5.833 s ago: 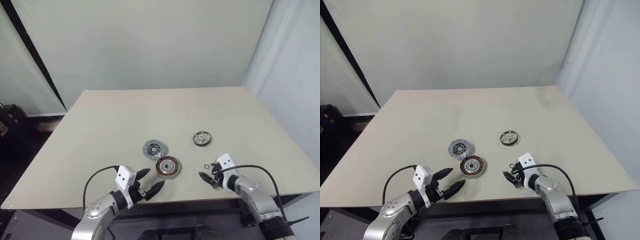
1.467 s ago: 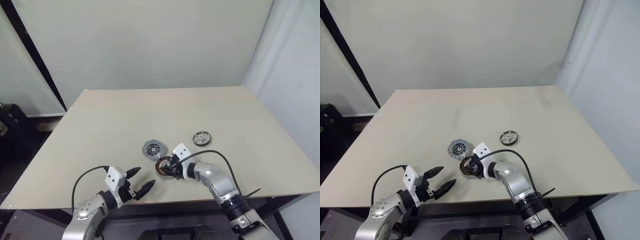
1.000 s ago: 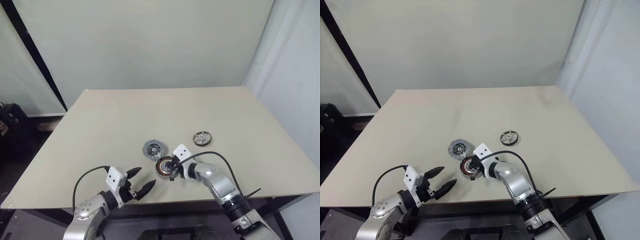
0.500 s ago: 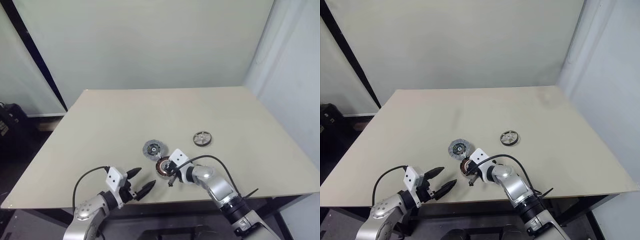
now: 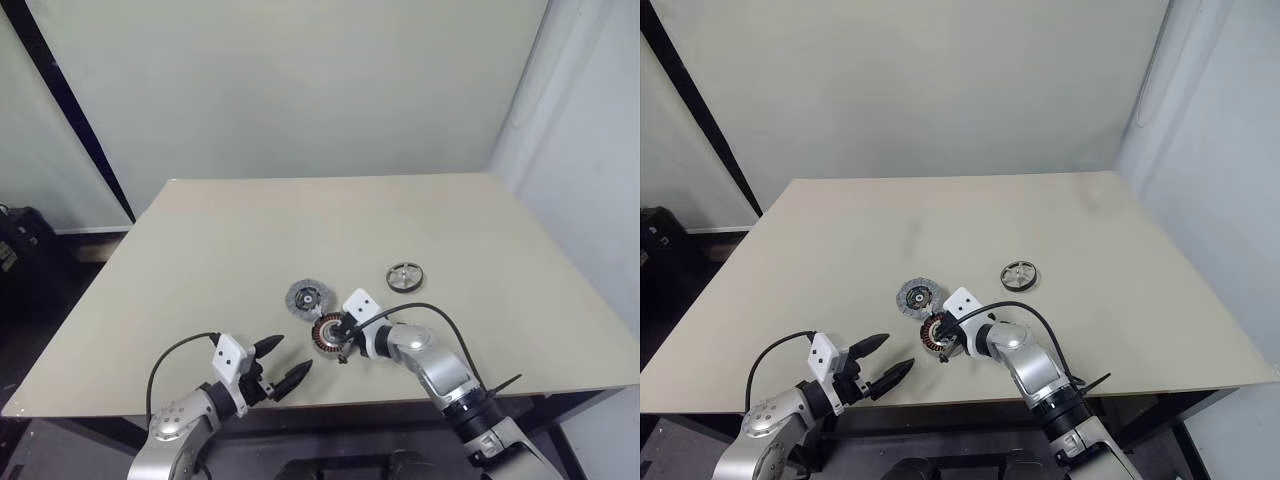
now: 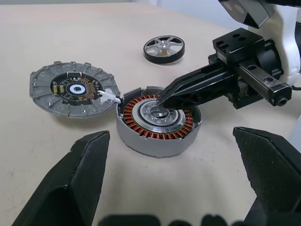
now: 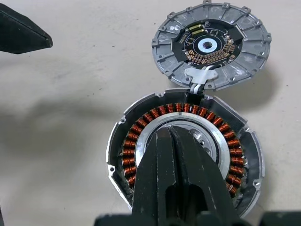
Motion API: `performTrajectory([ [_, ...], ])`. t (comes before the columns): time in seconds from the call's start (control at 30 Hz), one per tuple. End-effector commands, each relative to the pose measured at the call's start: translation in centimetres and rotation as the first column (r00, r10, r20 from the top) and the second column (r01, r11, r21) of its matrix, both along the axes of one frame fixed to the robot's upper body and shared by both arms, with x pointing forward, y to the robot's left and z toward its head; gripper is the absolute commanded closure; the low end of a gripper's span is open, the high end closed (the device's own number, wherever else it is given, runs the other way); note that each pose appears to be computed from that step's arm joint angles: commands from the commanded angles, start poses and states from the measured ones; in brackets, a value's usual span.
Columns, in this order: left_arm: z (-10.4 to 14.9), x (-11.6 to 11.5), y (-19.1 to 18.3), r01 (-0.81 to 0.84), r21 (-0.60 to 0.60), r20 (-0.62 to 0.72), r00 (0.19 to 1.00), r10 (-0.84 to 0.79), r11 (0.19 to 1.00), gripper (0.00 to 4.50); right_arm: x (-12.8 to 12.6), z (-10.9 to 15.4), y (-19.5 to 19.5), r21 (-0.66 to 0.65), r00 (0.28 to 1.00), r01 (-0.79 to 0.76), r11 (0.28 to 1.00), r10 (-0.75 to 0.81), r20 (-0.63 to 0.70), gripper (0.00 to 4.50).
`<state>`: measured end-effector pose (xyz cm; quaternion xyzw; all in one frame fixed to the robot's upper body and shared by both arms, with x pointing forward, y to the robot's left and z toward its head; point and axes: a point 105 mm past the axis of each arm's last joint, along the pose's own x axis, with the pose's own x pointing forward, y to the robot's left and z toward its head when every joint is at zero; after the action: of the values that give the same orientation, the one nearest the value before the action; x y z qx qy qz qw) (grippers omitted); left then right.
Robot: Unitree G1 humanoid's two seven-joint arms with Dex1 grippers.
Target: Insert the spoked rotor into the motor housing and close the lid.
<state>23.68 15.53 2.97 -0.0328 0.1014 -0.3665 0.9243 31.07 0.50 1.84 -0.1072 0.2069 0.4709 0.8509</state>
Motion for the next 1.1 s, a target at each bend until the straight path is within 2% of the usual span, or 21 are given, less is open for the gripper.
performTrajectory([
  [0.03,1.1,0.4,-0.2,0.009,-0.003,0.056,0.998,-0.008,1.000,0.00,0.7,0.9,0.2,-0.002,0.999,-0.004,1.000,0.004,0.053,4.48],
  [0.5,1.2,0.5,-0.1,0.003,-0.002,0.060,0.998,-0.003,1.000,0.00,-0.1,-0.5,0.5,-0.061,0.998,-0.050,0.997,0.052,0.047,4.48],
  [1.03,1.3,0.9,0.0,-0.013,-0.010,0.075,0.997,0.014,1.000,0.00,1.8,2.7,0.8,0.054,0.989,0.015,0.998,-0.022,0.143,4.48],
  [1.1,1.3,0.9,0.0,-0.020,-0.014,0.073,0.997,0.021,1.000,0.00,1.8,2.9,0.7,0.066,0.990,0.010,0.998,-0.019,0.138,4.11],
])
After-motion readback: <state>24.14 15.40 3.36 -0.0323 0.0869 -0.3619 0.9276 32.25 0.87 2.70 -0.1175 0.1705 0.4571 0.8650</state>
